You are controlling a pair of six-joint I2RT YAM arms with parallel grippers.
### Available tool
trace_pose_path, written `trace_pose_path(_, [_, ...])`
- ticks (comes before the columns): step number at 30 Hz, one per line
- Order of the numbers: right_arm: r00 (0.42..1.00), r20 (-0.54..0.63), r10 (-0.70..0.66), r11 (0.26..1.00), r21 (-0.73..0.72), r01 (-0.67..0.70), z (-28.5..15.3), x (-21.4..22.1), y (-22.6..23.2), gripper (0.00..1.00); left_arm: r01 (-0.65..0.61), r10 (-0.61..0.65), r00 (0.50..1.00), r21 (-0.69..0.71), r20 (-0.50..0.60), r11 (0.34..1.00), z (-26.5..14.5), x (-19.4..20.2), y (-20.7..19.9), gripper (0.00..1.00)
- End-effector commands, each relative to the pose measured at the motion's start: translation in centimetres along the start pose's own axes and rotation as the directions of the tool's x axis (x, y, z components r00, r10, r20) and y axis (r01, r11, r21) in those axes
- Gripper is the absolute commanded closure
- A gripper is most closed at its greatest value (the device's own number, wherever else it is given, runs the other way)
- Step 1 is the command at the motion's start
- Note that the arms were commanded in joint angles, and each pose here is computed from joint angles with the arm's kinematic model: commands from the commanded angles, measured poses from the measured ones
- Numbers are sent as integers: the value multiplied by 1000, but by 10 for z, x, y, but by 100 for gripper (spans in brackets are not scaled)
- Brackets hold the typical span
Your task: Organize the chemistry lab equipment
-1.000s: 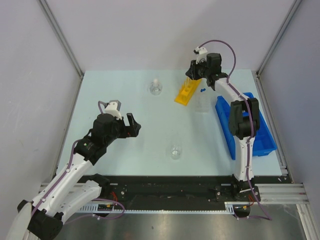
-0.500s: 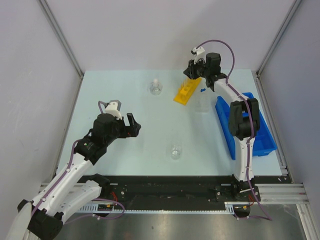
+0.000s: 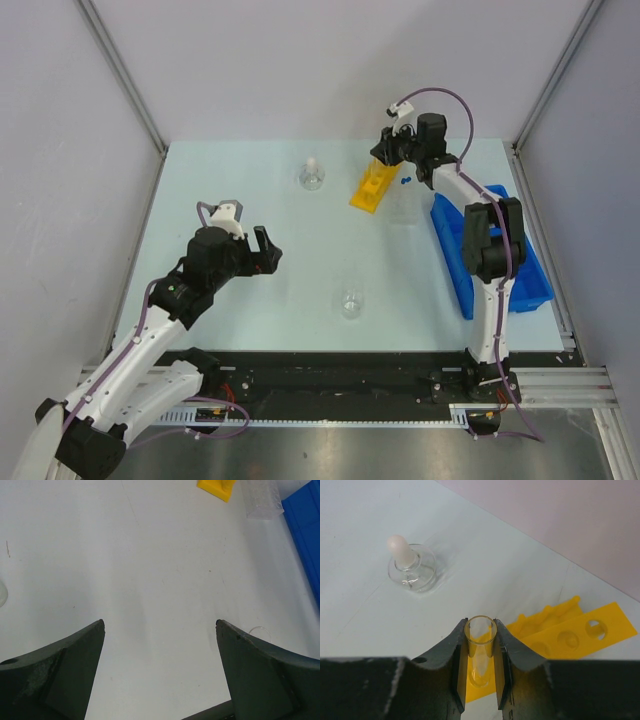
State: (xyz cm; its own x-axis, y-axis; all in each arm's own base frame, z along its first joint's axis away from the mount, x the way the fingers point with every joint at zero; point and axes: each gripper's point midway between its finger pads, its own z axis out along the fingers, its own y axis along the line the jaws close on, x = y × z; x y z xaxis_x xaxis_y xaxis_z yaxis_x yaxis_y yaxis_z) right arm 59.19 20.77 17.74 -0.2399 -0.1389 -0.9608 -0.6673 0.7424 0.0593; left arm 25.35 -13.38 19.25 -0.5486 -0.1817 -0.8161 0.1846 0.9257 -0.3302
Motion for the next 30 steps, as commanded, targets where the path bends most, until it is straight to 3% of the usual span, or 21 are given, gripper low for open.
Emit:
trace_pose_path(1, [993, 102, -67, 998, -1, 67, -20, -47, 4, 78, -4, 3, 999, 19, 42, 1000, -1, -13, -4, 3])
trace_pose_path(30, [994, 96, -50, 999, 8, 49, -39, -44, 9, 75, -2, 1, 999, 33, 49, 999, -4, -14, -6, 3])
